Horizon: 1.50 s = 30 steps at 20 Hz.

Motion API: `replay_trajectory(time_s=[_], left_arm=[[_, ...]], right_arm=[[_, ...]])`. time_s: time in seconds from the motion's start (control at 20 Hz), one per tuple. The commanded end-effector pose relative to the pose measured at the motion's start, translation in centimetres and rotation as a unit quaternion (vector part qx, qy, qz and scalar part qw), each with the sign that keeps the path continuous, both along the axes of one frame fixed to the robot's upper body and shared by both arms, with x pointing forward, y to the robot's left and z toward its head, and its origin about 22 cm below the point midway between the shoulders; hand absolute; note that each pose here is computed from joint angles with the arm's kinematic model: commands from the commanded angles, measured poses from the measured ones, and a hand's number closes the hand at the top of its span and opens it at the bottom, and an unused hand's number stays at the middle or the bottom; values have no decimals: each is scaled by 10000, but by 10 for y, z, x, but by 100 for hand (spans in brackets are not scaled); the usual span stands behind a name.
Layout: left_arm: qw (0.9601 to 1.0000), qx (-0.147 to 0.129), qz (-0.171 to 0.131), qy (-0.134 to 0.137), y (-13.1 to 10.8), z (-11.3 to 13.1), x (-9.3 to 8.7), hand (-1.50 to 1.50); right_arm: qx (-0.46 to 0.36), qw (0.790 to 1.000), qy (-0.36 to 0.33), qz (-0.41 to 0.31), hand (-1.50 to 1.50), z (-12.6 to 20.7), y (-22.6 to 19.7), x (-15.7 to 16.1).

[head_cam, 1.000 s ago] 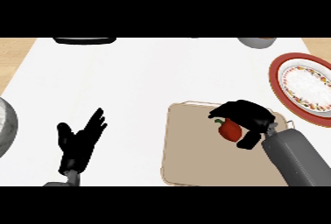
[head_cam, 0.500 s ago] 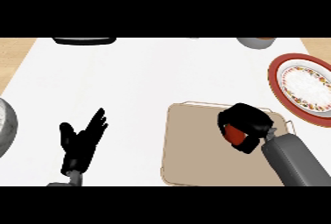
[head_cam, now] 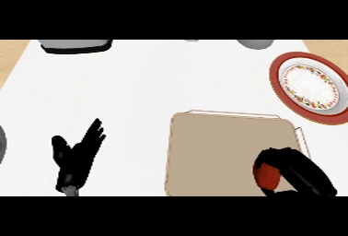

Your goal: Pick the bell pepper from the tray and place it in the plate

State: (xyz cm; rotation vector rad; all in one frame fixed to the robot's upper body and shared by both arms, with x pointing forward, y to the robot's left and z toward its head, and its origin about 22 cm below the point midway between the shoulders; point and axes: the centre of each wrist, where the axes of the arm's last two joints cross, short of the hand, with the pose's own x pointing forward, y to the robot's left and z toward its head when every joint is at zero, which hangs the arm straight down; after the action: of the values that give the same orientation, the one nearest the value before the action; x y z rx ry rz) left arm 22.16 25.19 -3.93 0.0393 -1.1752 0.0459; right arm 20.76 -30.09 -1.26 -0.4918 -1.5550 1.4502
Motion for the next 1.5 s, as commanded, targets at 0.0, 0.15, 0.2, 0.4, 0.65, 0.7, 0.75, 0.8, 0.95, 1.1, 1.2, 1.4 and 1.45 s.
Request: replay_trajectory(time_s=[0.0,0.15,0.2,0.4,0.65,0.7,0.75,0.8,0.95,1.1,1.2,1.4,1.45], left_arm=[[10000,10,36,13,2,2,0,0],[10000,63,4,45,-2,3,-10,0],[10000,17,-68,69,2,7,-1,0],[9999,-9,-130,-16,-2,-4,2,0],[9995,-3,-320,-62,-16,1,9,0],[9995,-42,-314,-7,-15,2,2,0],[9997,-20,-246,-77,-15,5,11,0],[9995,-14,-323,-37,-14,1,7,0],[9993,27,-377,-38,-26,2,9,0],[9993,81,-347,-120,-18,15,12,0],[9992,-51,-396,-21,-23,13,17,0],[9991,93,-371,-165,-4,7,9,0],[9988,-3,-492,-78,-25,16,18,0]], right_arm=[[1046,9908,-796,-321,150,20,-5,-36],[1375,9788,-1357,-684,150,37,-33,-59],[1578,9758,-1336,-717,150,54,-37,-65],[2372,9496,-1393,-1505,150,60,-44,-84],[3047,9149,-1343,-2282,150,61,-76,-61],[3148,9145,-1297,-2187,150,86,-85,-55],[3362,9028,-1351,-2317,150,75,-102,-47],[3426,8971,-1367,-2434,150,71,-94,-33],[3782,8767,-1369,-2639,150,76,-113,-7],[3576,8757,-1730,-2744,150,64,-142,11],[3478,8691,-1907,-2954,150,70,-147,30],[3502,8454,-2257,-3342,150,64,-180,59],[3516,8491,-2239,-3246,150,72,-180,76]])
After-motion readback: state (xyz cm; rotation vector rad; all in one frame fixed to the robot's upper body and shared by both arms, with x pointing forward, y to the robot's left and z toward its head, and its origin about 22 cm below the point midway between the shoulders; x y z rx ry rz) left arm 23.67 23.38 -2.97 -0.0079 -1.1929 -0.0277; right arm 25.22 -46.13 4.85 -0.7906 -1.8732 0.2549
